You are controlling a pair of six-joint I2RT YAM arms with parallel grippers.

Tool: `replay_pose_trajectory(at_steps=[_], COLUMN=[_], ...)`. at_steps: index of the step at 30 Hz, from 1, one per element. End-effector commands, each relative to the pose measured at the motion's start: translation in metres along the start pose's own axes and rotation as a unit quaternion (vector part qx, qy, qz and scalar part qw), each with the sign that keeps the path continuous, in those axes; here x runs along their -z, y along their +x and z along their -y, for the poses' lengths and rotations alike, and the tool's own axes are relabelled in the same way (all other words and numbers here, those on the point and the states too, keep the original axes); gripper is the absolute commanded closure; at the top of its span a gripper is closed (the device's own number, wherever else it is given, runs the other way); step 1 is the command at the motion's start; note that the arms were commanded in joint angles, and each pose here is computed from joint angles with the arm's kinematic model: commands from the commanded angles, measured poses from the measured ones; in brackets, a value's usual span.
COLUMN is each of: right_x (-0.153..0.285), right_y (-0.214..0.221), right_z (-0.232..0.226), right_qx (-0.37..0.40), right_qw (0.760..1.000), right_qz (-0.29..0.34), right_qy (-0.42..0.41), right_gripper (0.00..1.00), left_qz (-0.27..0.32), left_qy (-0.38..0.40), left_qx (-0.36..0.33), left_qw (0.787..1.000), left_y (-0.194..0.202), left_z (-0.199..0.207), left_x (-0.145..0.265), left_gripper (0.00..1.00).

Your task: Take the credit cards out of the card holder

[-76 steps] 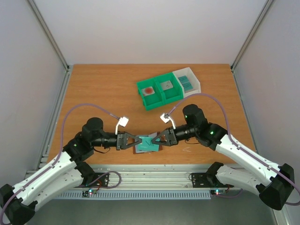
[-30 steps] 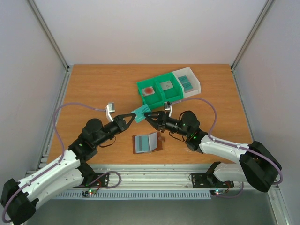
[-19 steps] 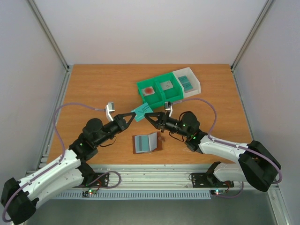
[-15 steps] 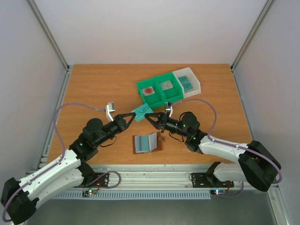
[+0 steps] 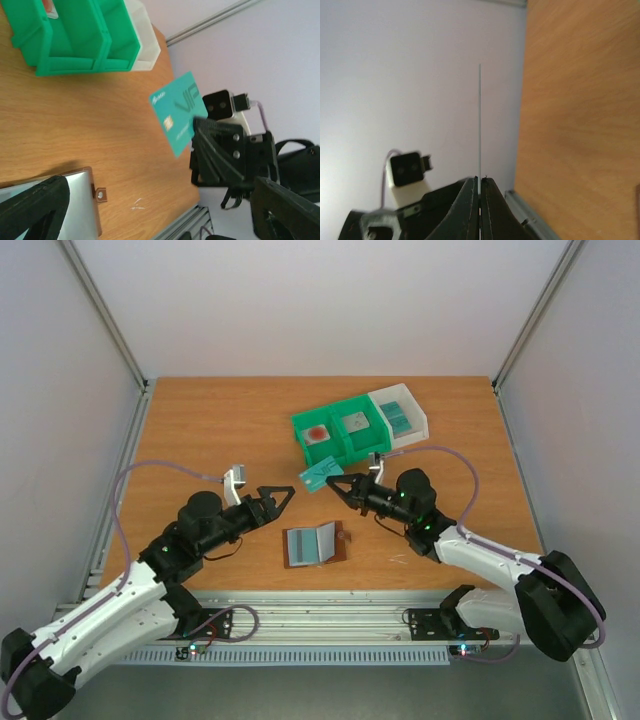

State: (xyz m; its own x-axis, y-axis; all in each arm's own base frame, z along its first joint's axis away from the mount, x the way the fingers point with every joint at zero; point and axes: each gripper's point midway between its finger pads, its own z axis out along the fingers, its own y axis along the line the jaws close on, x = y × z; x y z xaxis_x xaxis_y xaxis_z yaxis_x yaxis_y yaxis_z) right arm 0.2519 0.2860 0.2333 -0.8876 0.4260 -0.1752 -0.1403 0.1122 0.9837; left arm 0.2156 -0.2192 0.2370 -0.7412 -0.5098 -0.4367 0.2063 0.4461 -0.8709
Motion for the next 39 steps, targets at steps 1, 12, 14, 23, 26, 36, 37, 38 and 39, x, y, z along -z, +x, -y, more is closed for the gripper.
replay_pose_trajectory(at_steps=[1,12,14,23,26,36,37,38,39], right_x=[0.01,0.046,0.055,0.085,0.088,0.084,0.083,0.081,0.079], right_y=[-0.026,-0.129,-0.151,-0.239,-0.262,-0.319,-0.324,-0.329,-0.334], right_z=[0.004,0.041,0.049,0.089,0.097,0.131,0.134,0.136,0.138], right_qx=[0.043,0.108,0.102,0.092,0.102,0.139,0.144,0.151,0.161], right_qw=[0.998,0.971,0.967,0.941,0.927,0.894,0.89,0.888,0.886], right_qz=[0.005,0.057,0.073,0.143,0.169,0.209,0.212,0.213,0.212], right_qy=[0.042,0.207,0.221,0.292,0.318,0.372,0.376,0.378,0.379], right_gripper=[0.99,0.99,0.99,0.99,0.99,0.99,0.99,0.99,0.99], left_qz=[-0.021,-0.074,-0.086,-0.137,-0.136,-0.117,-0.116,-0.114,-0.115], left_qy=[-0.032,-0.12,-0.13,-0.159,-0.161,-0.153,-0.156,-0.157,-0.157], left_qx=[-0.047,-0.11,-0.121,-0.173,-0.18,-0.182,-0.183,-0.183,-0.183], left_qw=[0.998,0.984,0.98,0.962,0.961,0.964,0.964,0.964,0.964], left_y=[0.001,0.011,0.014,0.018,0.017,0.013,0.014,0.013,0.013], left_z=[0.002,-0.027,-0.032,-0.034,-0.035,-0.034,-0.037,-0.038,-0.038], left_x=[0.006,0.001,-0.001,-0.006,-0.008,-0.009,-0.008,-0.009,-0.01], left_gripper=[0.01,0.01,0.01,0.01,0.01,0.01,0.01,0.01,0.01])
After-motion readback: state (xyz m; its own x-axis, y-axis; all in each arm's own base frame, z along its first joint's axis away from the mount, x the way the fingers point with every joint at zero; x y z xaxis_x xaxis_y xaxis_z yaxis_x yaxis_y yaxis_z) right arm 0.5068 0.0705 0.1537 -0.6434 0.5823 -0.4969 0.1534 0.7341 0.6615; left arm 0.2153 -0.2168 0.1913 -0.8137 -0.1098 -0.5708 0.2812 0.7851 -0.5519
